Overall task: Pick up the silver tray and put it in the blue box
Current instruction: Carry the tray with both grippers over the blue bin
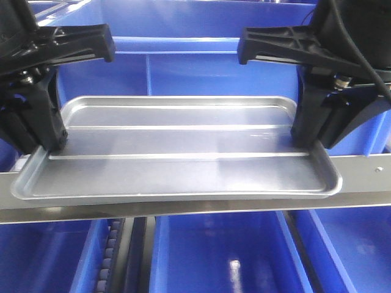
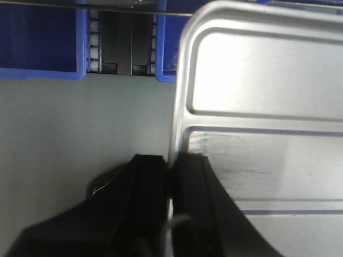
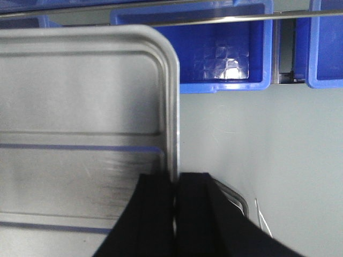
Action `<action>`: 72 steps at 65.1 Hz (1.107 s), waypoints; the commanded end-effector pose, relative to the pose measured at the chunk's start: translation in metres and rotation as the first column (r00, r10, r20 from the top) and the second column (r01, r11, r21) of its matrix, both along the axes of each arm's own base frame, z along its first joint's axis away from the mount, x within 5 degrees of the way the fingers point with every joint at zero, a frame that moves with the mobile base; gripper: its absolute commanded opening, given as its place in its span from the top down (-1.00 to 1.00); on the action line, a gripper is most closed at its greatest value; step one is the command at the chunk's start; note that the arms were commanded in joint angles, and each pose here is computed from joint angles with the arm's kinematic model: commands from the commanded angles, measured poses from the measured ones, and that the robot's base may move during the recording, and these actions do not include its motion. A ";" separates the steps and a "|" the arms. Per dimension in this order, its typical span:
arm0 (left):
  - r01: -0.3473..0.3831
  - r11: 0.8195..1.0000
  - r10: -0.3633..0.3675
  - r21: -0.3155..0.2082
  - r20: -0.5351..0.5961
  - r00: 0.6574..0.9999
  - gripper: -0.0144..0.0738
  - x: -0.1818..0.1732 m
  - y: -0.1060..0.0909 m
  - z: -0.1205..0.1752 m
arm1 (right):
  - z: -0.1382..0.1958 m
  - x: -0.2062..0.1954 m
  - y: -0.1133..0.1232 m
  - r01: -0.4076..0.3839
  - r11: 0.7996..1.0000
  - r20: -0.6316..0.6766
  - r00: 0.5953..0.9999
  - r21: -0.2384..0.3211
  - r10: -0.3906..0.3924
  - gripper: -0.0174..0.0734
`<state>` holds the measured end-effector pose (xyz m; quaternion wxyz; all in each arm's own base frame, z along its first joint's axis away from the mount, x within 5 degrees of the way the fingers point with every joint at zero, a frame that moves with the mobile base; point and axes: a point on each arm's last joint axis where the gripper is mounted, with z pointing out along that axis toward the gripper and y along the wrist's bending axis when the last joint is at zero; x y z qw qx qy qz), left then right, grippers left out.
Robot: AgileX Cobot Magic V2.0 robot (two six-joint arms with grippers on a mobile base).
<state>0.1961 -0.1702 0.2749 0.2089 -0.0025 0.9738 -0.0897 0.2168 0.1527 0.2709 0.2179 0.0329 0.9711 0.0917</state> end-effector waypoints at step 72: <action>-0.002 1.000 0.001 0.012 0.055 0.998 0.70 -0.001 0.006 0.015 | 0.015 0.001 -0.008 -0.006 0.999 0.068 0.998 -0.037 0.009 0.49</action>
